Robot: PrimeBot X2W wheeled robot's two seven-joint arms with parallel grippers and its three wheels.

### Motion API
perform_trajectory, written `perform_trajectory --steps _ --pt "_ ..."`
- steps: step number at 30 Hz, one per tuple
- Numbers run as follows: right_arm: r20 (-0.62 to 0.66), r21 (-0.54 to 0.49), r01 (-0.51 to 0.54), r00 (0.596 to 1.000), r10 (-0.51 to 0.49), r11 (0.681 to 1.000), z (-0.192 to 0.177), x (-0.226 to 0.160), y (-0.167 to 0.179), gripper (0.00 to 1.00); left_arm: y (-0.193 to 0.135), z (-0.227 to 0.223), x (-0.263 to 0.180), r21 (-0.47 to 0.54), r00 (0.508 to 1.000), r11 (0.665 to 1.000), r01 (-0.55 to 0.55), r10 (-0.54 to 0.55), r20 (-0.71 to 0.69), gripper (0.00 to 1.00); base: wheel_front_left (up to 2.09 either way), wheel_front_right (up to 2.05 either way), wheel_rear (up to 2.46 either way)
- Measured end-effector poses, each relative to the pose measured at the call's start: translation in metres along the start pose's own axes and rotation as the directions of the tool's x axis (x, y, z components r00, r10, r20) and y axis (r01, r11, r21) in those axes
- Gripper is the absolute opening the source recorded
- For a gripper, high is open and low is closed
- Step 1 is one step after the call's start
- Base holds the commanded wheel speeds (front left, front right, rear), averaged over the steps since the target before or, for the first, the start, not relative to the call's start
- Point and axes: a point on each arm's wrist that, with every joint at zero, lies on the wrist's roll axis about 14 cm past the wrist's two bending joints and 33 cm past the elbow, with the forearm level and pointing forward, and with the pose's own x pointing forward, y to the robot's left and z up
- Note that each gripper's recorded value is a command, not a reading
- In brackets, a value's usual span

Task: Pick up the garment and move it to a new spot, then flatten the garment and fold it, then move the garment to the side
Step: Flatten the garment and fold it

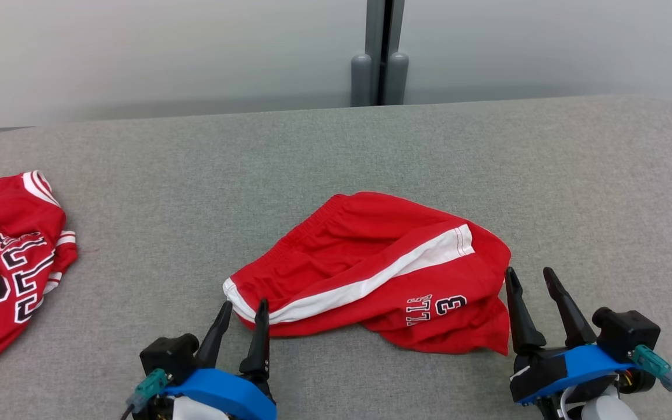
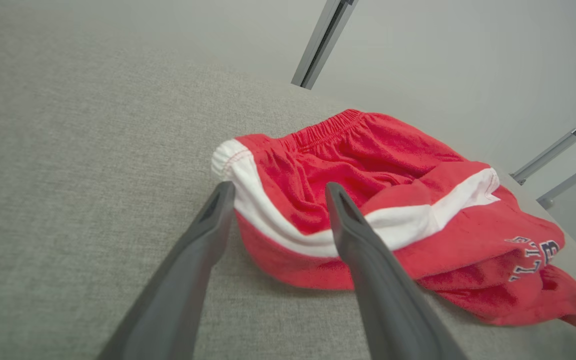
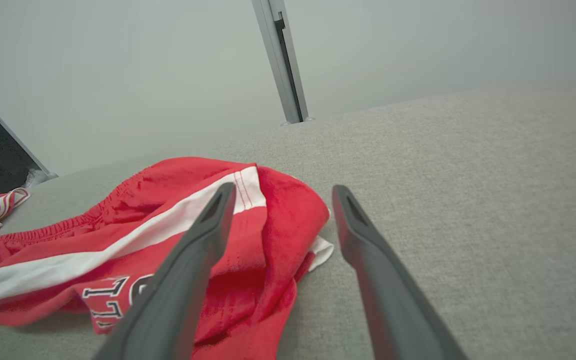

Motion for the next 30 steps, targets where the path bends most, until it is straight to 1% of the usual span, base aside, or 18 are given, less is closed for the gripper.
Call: perform_trajectory --steps 4,8,10,13,17,22,26,30 --pt "0.006 -0.005 -0.01 1.0 0.01 1.0 0.002 0.0 0.003 1.0 -0.002 0.032 0.0 0.118 0.995 0.992 0.05 -0.06 0.078 1.0 0.0 0.0 0.0" --pt "0.009 -0.006 -0.013 1.0 0.013 1.0 0.004 -0.001 0.004 1.0 -0.005 0.076 0.0 0.236 0.976 0.97 0.058 -0.105 0.19 1.0 0.0 0.0 0.0" --pt "0.012 -0.007 -0.01 1.0 0.01 1.0 0.005 -0.003 0.004 1.0 -0.004 0.085 -0.001 0.291 0.971 0.955 0.061 -0.124 0.205 1.0 0.0 0.0 0.0" --pt "0.016 -0.007 0.003 1.0 -0.003 1.0 0.007 -0.006 -0.001 1.0 0.003 0.094 -0.001 0.331 0.967 0.943 0.032 -0.113 0.228 1.0 0.0 0.0 0.0" --pt "0.018 -0.005 0.026 1.0 -0.026 1.0 0.008 -0.011 -0.008 1.0 0.011 0.097 0.001 0.339 0.968 0.941 0.008 -0.092 0.234 1.0 0.0 0.0 0.0" --pt "-0.009 0.019 0.047 0.999 -0.047 0.999 0.004 -0.013 -0.014 1.0 0.017 0.092 0.002 0.313 0.971 0.95 -0.007 -0.069 0.23 1.0 0.0 0.0 0.0" --pt "-0.118 0.024 0.061 0.991 -0.058 0.998 -0.008 -0.002 -0.019 1.0 0.022 0.086 0.003 0.3 0.974 0.954 -0.012 -0.057 0.22 1.0 0.0 0.0 0.0" --pt "-0.257 0.028 0.064 0.965 -0.055 0.998 -0.022 0.014 -0.021 1.0 0.024 0.083 0.004 0.297 0.976 0.955 -0.016 -0.05 0.213 1.0 0.0 0.0 0.0"
